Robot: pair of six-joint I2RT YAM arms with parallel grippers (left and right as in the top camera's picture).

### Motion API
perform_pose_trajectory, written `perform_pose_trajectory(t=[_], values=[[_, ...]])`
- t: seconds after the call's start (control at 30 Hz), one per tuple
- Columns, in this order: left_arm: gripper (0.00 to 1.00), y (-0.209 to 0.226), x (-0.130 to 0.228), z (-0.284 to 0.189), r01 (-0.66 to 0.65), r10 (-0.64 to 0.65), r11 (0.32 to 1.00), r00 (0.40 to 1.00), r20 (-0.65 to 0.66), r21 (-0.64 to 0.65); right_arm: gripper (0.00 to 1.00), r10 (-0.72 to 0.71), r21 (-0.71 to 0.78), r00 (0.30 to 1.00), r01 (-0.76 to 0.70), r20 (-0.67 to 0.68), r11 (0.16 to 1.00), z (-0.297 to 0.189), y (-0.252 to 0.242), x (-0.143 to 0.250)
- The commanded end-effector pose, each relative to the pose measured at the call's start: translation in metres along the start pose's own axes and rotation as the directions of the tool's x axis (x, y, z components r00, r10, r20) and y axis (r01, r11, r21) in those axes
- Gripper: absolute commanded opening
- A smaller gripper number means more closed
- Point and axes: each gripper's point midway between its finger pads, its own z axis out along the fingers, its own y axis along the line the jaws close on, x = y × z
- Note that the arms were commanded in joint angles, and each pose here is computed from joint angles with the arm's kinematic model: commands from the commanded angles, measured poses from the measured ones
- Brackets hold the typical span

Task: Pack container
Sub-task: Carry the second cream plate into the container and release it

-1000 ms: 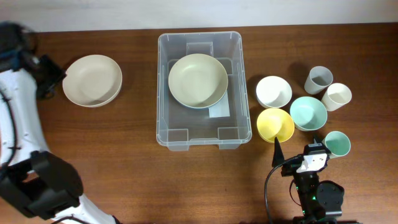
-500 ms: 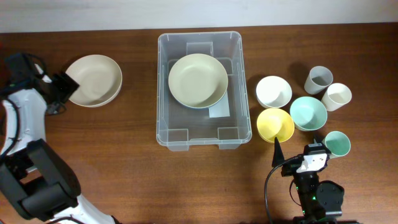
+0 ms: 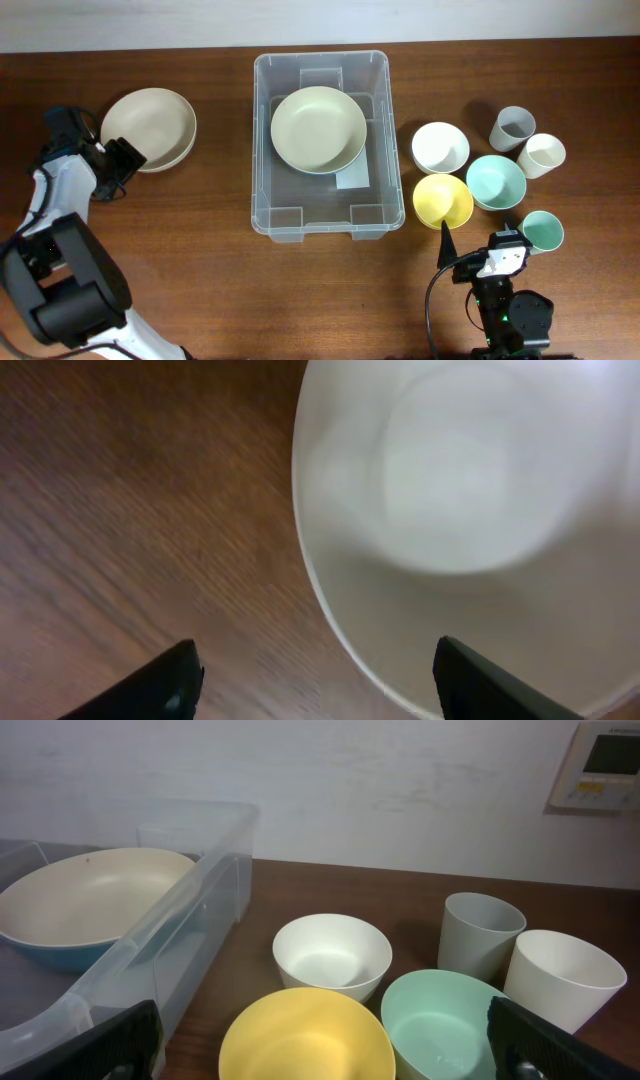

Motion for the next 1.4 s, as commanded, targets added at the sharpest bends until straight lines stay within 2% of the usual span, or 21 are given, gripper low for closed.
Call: perform_pose_trajectory(t=[0.0, 0.07, 0.17, 0.3, 0.33, 0.37, 0.43, 0.47, 0.63, 0.77, 0.87, 1.03, 1.2, 1.37], values=[[0.74, 0.012, 0.012, 0.027, 0.027, -0.028, 0.999, 0.999, -0.039, -0.035, 0.99, 0.001, 0.002, 1.0, -0.001, -0.002, 1.0, 0.0, 0.0, 0.002], [0.72, 0.011, 0.009, 0.033, 0.026, -0.027, 0.999, 0.999, -0.029, -0.03, 0.99, 0.001, 0.002, 1.0, -0.001, -0.002, 1.0, 0.0, 0.0, 0.002], [0.59, 0.008, 0.003, 0.035, 0.025, -0.025, 1.0, 1.0, -0.005, -0.015, 0.99, 0.001, 0.002, 1.0, -0.001, -0.002, 1.0, 0.0, 0.0, 0.002], [0.48, 0.005, -0.003, 0.035, 0.026, -0.026, 1.0, 1.0, 0.017, -0.001, 0.99, 0.001, 0.002, 1.0, -0.001, -0.002, 1.0, 0.0, 0.0, 0.002], [0.41, 0.005, -0.002, 0.035, 0.025, -0.025, 1.0, 1.0, 0.016, -0.001, 0.99, 0.001, 0.002, 1.0, -0.001, -0.002, 1.0, 0.0, 0.0, 0.002], [0.3, 0.006, -0.002, 0.035, 0.025, -0.025, 1.0, 1.0, 0.014, -0.003, 0.99, 0.002, 0.002, 1.0, -0.002, -0.002, 1.0, 0.0, 0.0, 0.002], [0.04, 0.006, -0.001, 0.035, 0.026, -0.026, 1.0, 1.0, 0.01, -0.004, 0.99, 0.002, 0.002, 1.0, -0.002, -0.002, 1.0, 0.0, 0.0, 0.002], [0.01, 0.006, -0.001, 0.035, 0.026, -0.026, 1.0, 1.0, 0.01, -0.005, 0.99, 0.001, 0.002, 1.0, -0.001, -0.002, 1.0, 0.0, 0.0, 0.002], [0.01, 0.004, -0.005, 0.03, 0.018, -0.018, 1.0, 1.0, 0.014, -0.003, 0.99, 0.001, 0.002, 1.0, -0.001, -0.002, 1.0, 0.0, 0.0, 0.002], [0.01, -0.005, -0.02, 0.005, -0.006, 0.005, 1.0, 0.998, 0.057, 0.015, 0.99, 0.001, 0.002, 1.0, -0.001, -0.002, 1.0, 0.0, 0.0, 0.002], [0.01, -0.02, -0.042, -0.037, -0.019, 0.012, 0.999, 0.991, 0.137, 0.051, 0.99, 0.001, 0.002, 1.0, -0.001, -0.002, 1.0, 0.0, 0.0, 0.002], [0.01, -0.057, -0.062, -0.134, -0.086, 0.039, 0.987, 0.949, 0.313, 0.138, 0.99, 0.001, 0.002, 1.0, -0.001, -0.002, 1.0, 0.0, 0.0, 0.002], [0.0, -0.115, -0.037, -0.233, -0.259, 0.119, 0.935, 0.873, 0.474, 0.243, 0.99, 0.001, 0.002, 1.0, -0.001, -0.002, 1.0, 0.0, 0.0, 0.002], [0.01, -0.172, 0.013, -0.274, -0.41, 0.206, 0.852, 0.834, 0.512, 0.325, 0.99, 0.001, 0.002, 1.0, -0.001, -0.002, 1.0, 0.0, 0.0, 0.002]])
